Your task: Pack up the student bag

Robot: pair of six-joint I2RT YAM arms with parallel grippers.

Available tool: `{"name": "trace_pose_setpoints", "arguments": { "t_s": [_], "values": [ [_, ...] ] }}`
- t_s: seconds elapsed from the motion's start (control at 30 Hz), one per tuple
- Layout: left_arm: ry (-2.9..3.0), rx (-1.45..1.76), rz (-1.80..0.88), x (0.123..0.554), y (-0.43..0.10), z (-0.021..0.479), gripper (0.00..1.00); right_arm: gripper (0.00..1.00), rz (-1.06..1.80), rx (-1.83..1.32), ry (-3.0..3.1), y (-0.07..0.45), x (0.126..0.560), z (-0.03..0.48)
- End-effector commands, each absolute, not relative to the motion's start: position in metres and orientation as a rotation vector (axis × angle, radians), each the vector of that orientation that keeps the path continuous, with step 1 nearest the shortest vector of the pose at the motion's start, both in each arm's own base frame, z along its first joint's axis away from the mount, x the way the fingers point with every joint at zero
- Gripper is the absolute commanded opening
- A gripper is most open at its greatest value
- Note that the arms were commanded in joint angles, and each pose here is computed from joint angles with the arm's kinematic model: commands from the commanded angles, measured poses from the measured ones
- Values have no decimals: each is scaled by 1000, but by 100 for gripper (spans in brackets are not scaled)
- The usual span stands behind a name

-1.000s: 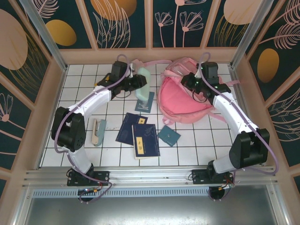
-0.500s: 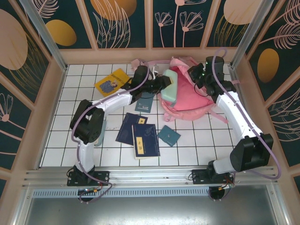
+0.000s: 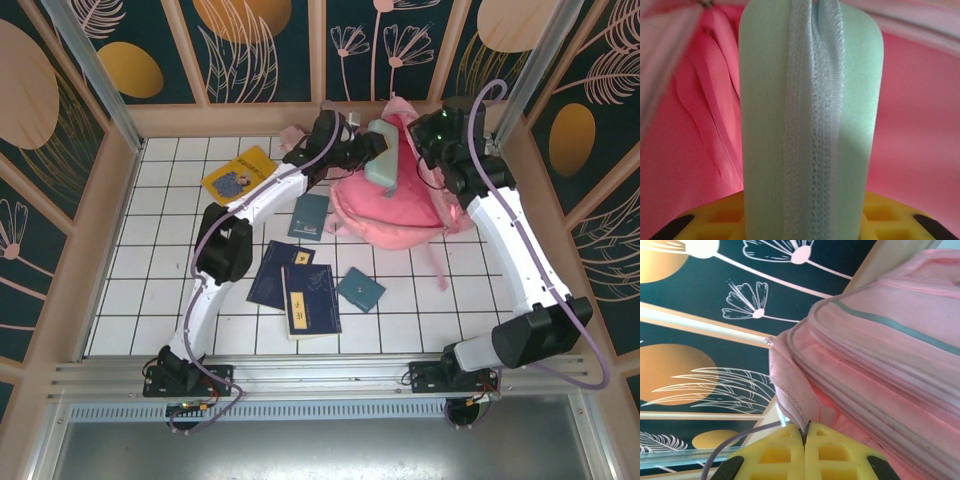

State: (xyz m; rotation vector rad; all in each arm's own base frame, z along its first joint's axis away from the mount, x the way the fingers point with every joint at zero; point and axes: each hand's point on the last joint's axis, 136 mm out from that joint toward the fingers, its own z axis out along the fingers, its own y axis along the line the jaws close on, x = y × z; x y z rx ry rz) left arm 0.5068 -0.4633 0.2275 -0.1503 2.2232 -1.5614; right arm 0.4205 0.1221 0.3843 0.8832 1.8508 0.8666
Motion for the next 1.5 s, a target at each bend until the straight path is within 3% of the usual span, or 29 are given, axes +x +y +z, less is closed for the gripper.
{"name": "trace_pose_setpoints", "arguments": {
  "t_s": [0.0, 0.27, 0.6, 0.77, 0.87, 0.93, 1.2, 1.47],
  "values": [
    [2280, -187, -1530, 519, -462, 198, 37, 0, 892, 842, 1674, 116, 408, 442],
    [2229, -204, -1733, 504, -503, 183, 39, 0, 971, 863, 1748, 139, 427, 387],
    [2191, -245, -1891, 476, -555, 161, 43, 0, 1003, 873, 1769, 151, 447, 370],
    [2183, -239, -2000, 462, -585, 144, 55, 0, 1034, 878, 1781, 157, 451, 362],
    [2176, -218, -2058, 453, -593, 139, 79, 0, 1028, 881, 1789, 154, 452, 360],
    [2179, -198, -2048, 452, -592, 140, 98, 0, 1024, 879, 1790, 152, 451, 359],
    [2166, -72, -1828, 460, -563, 180, 98, 0, 965, 876, 1778, 132, 446, 360],
    [2230, -117, -1417, 472, -467, 213, 99, 0, 885, 893, 1758, 95, 438, 360]
  ]
}}
